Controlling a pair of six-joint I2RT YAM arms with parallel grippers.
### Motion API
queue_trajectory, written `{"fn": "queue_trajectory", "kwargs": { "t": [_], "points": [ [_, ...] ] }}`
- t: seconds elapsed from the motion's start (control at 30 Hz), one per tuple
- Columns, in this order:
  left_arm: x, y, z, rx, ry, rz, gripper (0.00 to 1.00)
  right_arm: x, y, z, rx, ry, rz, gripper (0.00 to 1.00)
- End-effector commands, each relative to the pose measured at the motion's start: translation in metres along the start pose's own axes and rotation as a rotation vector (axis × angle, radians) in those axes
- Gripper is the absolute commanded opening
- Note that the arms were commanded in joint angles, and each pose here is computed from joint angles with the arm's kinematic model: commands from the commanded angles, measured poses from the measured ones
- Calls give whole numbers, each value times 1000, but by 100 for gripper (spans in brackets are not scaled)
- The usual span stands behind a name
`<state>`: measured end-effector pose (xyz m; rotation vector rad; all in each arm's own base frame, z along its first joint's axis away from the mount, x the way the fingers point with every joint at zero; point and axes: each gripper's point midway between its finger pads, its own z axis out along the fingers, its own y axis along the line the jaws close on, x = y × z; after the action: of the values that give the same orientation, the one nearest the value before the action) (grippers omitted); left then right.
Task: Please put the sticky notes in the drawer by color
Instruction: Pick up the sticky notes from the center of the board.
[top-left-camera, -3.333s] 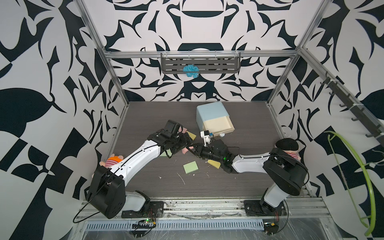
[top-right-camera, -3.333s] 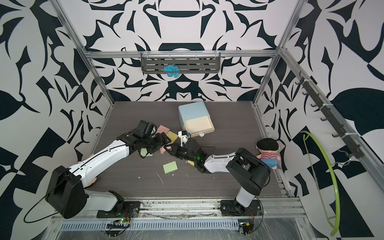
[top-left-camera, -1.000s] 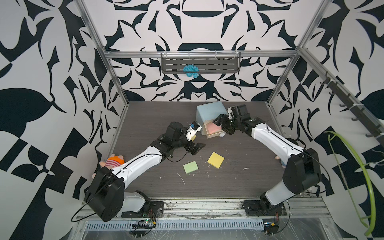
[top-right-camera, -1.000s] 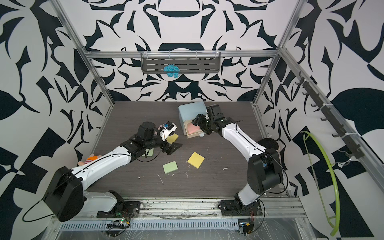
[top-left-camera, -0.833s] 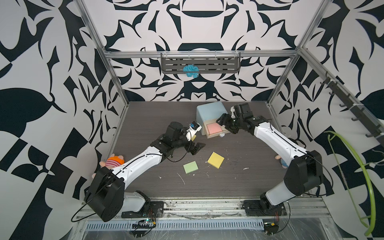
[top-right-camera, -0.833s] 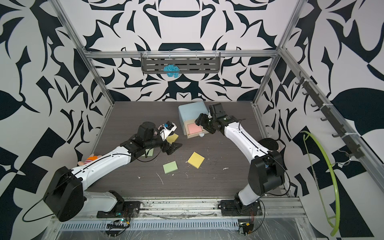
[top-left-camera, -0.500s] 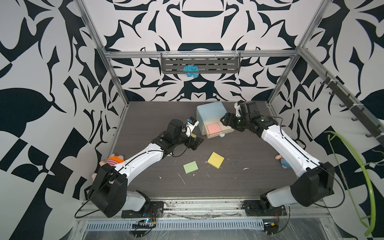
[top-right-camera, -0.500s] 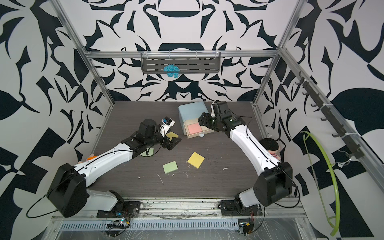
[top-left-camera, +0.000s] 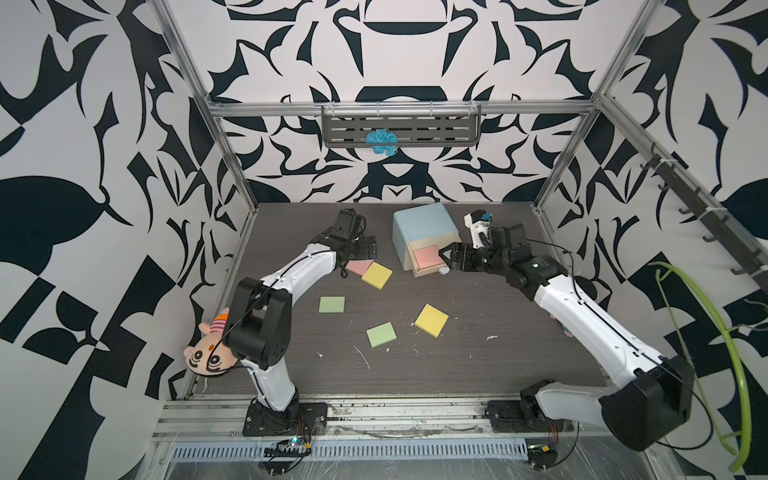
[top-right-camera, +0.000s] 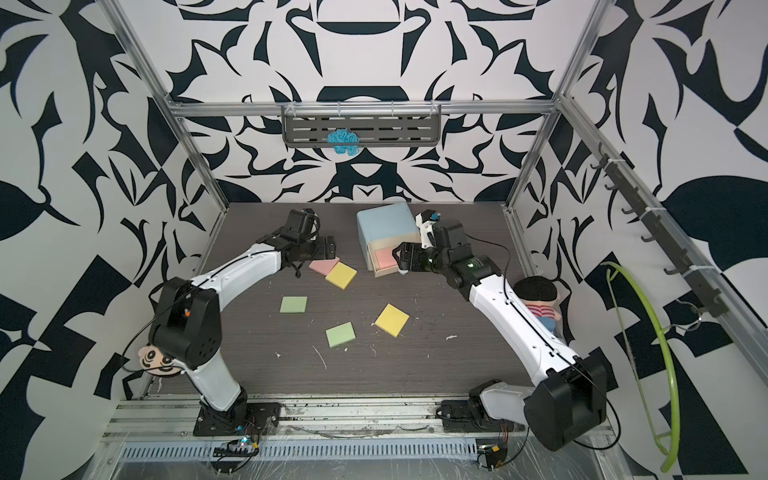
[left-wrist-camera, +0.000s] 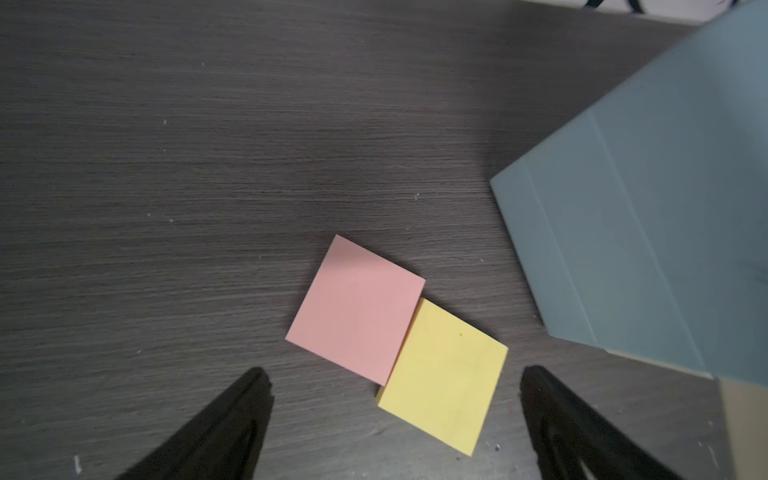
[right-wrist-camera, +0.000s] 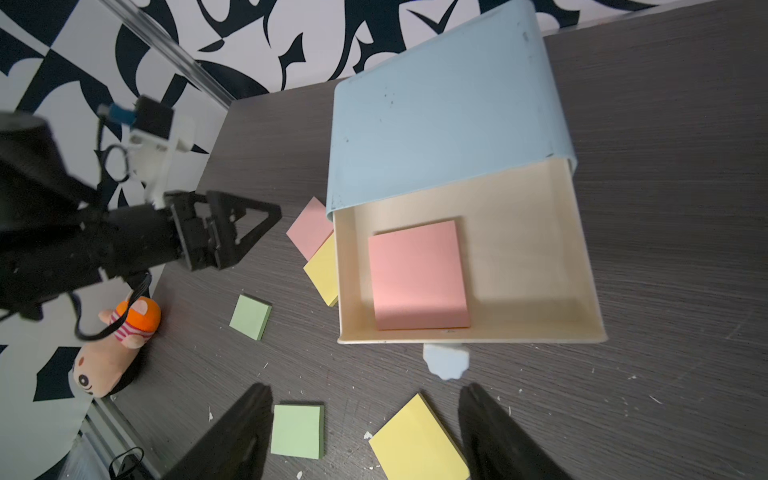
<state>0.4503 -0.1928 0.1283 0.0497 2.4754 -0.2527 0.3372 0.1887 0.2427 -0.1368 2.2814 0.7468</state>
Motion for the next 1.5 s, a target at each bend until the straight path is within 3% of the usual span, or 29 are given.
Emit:
{"fn": "queue_trajectory", "kwargs": {
  "t": [0.0, 0.33, 0.67, 0.87, 1.47],
  "points": [
    [16, 16, 28, -114, 133, -1, 99, -12, 16, -6, -63, -65, -65, 76],
    [5, 5, 83, -95, 231, 196, 99, 0, 7, -5, -35, -49, -76, 76],
    [26, 17, 84, -86, 334, 341, 99, 5, 3, -2, -30, -41, -69, 76],
    [41, 18, 78, -3, 387, 358, 99, 3, 7, -1, -48, -40, -63, 76],
    [59, 37, 82, -23, 482, 363, 100, 1, 9, 1, -58, -40, -52, 76]
  ]
}}
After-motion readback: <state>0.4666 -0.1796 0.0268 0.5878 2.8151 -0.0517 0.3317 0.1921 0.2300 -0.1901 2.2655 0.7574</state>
